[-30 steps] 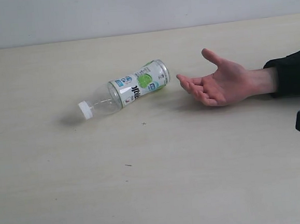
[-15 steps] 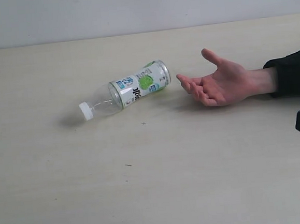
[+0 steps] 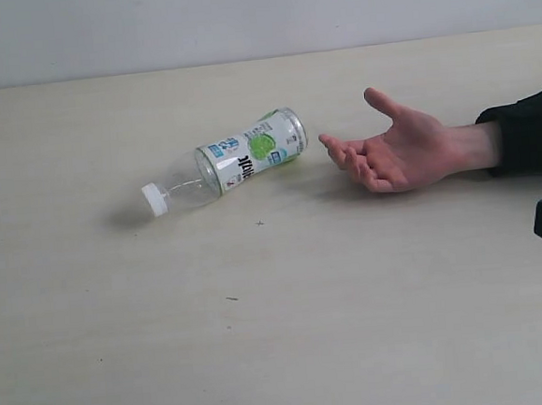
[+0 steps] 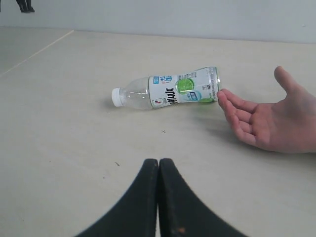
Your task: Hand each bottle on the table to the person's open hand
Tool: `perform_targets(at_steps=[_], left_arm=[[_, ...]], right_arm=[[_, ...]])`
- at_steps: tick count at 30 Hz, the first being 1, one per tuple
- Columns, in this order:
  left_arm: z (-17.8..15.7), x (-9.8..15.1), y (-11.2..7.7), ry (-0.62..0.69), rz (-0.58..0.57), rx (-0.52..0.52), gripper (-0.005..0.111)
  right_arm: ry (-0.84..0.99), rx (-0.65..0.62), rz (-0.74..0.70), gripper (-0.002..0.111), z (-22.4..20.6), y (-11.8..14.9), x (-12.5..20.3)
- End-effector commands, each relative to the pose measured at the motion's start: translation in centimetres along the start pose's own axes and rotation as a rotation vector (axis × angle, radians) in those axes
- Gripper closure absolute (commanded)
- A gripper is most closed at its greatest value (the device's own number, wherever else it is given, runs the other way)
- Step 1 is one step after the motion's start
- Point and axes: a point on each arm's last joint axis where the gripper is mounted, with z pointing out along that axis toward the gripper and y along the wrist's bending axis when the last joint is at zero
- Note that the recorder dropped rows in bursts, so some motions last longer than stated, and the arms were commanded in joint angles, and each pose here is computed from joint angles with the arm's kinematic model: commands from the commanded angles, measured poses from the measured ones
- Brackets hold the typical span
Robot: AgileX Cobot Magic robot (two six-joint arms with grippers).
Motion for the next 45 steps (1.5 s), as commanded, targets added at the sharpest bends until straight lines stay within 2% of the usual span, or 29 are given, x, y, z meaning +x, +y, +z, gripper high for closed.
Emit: perform_targets(at_steps=[1, 4, 5, 7, 8, 10, 13, 14, 15, 17, 18, 20, 21, 25, 29, 38, 45], left_arm=[[-1.9, -5.1, -2.9, -0.183, 0.012, 0.513, 0.107], [-4.2, -9.3, -3.6, -0.437, -0.118, 0.742, 0.107], [-4.9, -10.6, -3.6, -0.515, -0.164, 0.798, 0.107], [-6.3, -13.1, -4.1, -0.649, -0.182, 0.861, 0.107], [-7.1, -15.1, -4.9, -0.72, -0.18, 0.877, 0.107], [-8.3, -17.8, -6.2, -0.768, -0.181, 0.874, 0.107], [-8.9, -19.9, -7.6, -0.779, -0.171, 0.859, 0.105], [-8.9, -20.7, -8.4, -0.764, -0.182, 0.855, 0.099], [-8.8, -21.0, -8.6, -0.752, -0.193, 0.854, 0.093], [-8.1, -21.5, -9.4, -0.706, -0.233, 0.871, 0.074], [-7.5, -21.5, -9.9, -0.666, -0.226, 0.859, 0.058], [-6.6, -21.7, -10.9, -0.625, -0.218, 0.858, 0.042], [-6.3, -21.8, -11.4, -0.616, -0.213, 0.865, 0.038], [-5.1, -22.0, -13.2, -0.57, -0.159, 0.88, 0.037], [-4.3, -22.1, -14.2, -0.542, -0.121, 0.876, 0.037], [-2.7, -22.2, -17.2, -0.463, -0.069, 0.935, 0.038], [-2.6, -22.2, -17.4, -0.46, -0.067, 0.938, 0.038]], right_arm=[[-0.01, 0.009, -0.003, 0.108, 0.0, -0.1, 0.0], [-0.01, 0.009, -0.003, 0.108, 0.0, -0.1, 0.0], [-0.01, 0.009, -0.003, 0.108, 0.0, -0.1, 0.0], [-0.01, 0.009, -0.003, 0.108, 0.0, -0.1, 0.0], [-0.01, 0.009, -0.003, 0.108, 0.0, -0.1, 0.0], [-0.01, 0.009, -0.003, 0.108, 0.0, -0.1, 0.0], [-0.01, 0.009, -0.003, 0.108, 0.0, -0.1, 0.0], [-0.01, 0.009, -0.003, 0.108, 0.0, -0.1, 0.0], [-0.01, 0.009, -0.003, 0.108, 0.0, -0.1, 0.0], [-0.01, 0.009, -0.003, 0.108, 0.0, -0.1, 0.0], [-0.01, 0.009, -0.003, 0.108, 0.0, -0.1, 0.0], [-0.01, 0.009, -0.003, 0.108, 0.0, -0.1, 0.0], [-0.01, 0.009, -0.003, 0.108, 0.0, -0.1, 0.0], [-0.01, 0.009, -0.003, 0.108, 0.0, -0.1, 0.0], [-0.01, 0.009, -0.003, 0.108, 0.0, -0.1, 0.0], [-0.01, 0.009, -0.003, 0.108, 0.0, -0.1, 0.0], [-0.008, 0.012, -0.008, 0.108, 0.0, -0.1, 0.0]])
